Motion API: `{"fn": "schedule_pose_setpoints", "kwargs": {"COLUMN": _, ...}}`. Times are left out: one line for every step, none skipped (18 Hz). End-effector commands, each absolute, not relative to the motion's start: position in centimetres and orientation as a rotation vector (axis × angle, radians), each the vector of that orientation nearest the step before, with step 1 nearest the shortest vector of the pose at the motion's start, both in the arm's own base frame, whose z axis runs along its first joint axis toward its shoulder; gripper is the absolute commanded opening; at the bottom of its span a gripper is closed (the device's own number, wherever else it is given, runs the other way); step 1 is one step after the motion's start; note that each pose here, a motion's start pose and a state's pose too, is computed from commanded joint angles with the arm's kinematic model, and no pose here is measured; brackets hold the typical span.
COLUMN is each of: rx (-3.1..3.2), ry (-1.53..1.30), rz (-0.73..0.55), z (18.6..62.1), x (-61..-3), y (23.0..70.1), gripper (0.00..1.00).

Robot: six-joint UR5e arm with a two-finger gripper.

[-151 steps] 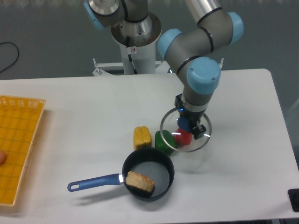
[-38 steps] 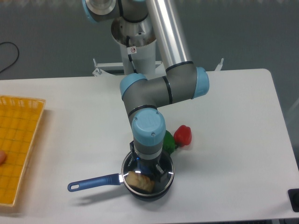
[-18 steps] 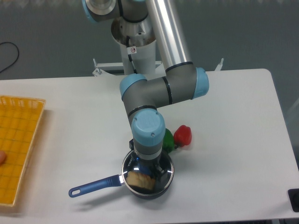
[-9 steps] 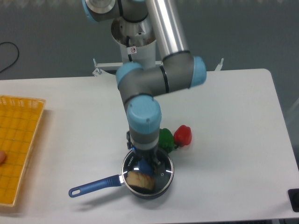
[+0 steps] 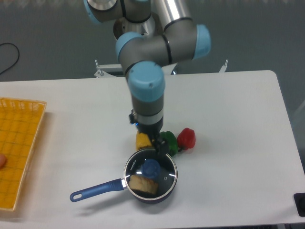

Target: Close the pot lid

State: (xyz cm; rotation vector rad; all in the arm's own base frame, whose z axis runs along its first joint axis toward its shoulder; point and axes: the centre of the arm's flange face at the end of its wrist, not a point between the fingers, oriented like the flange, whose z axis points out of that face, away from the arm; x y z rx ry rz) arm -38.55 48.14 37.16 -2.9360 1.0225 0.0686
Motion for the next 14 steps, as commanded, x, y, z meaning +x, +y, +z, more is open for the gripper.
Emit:
{"fn": "schedule_pose_setpoints", "kwargs": {"rx": -2.912, "ry": 1.092, "rz": 0.075, "z": 37.4, "x": -39.2, "y": 47.5, "gripper": 1.0}}
{"fn": "schedule_pose_setpoints", "kwargs": {"rx": -2.897, "ry": 1.133, "rz": 0.091, "z": 38.0, "x": -40.1, "y": 46.3, "gripper": 1.0}}
{"fn": "schedule_pose_setpoints", "kwargs": {"rx": -2.887, "ry": 1.16, "rz": 0.09, "z": 38.0, "x": -41.2, "y": 45.2, "gripper": 1.0}}
{"fn": "schedule_pose_setpoints", "kwargs": {"rx": -2.879, "ry": 1.183, "rz": 0.093, "z": 38.1, "x": -41.9, "y": 44.4, "gripper": 1.0}}
{"fn": "schedule_pose_setpoints", "kwargs": {"rx": -2.881, "ry": 1.181, "rz": 0.094, "z": 38.0, "x": -42.9, "y": 43.5, "gripper": 1.0}}
{"fn": "schedule_pose_setpoints", "kwargs": {"rx": -2.889, "ry": 1.166, "rz": 0.091, "z": 38.0, "x": -43.9, "y": 42.5, "gripper": 1.0}}
{"fn": "schedule_pose_setpoints", "kwargs": {"rx": -2.893, "ry": 1.161, "rz": 0.094, "z": 38.0, "x": -44.8, "y": 41.5, "gripper": 1.0}}
{"fn": "schedule_pose_setpoints", "kwargs": {"rx": -2.888, "ry": 1.179, "rz": 0.095, "z": 38.0, "x": -45.5, "y": 40.7, "gripper": 1.0}}
{"fn": "schedule_pose_setpoints", "kwargs": {"rx": -2.876, "ry": 1.22, "rz": 0.094, "z": 37.9, "x": -46.1, "y": 40.1, "gripper": 1.0}}
{"fn": "schedule_pose_setpoints", "kwargs": {"rx": -2.863, "ry": 1.253, "rz": 0.092, "z": 37.8, "x": -46.6, "y": 39.5, "gripper": 1.0}}
{"fn": "schedule_pose_setpoints", "kwargs": {"rx": -2.858, "ry": 1.267, "rz": 0.085, "z": 37.4, "x": -47.2, "y": 39.1, "gripper": 1.0}}
{"fn": "schedule_pose_setpoints", "kwargs": {"rx": -2.859, "ry": 1.265, "rz": 0.085, "z": 37.2, "x": -47.4, "y": 38.9, "gripper": 1.0}}
{"fn": "schedule_pose_setpoints", "kwargs": {"rx": -2.859, "ry": 1.265, "rz": 0.078, "z": 36.8, "x": -47.7, "y": 38.9, "gripper": 1.0}}
{"fn": "schedule_pose_setpoints", "kwargs": {"rx": -2.861, "ry": 1.264, "rz": 0.069, "z": 36.3, "x": -47.9, "y": 39.0, "gripper": 1.0}}
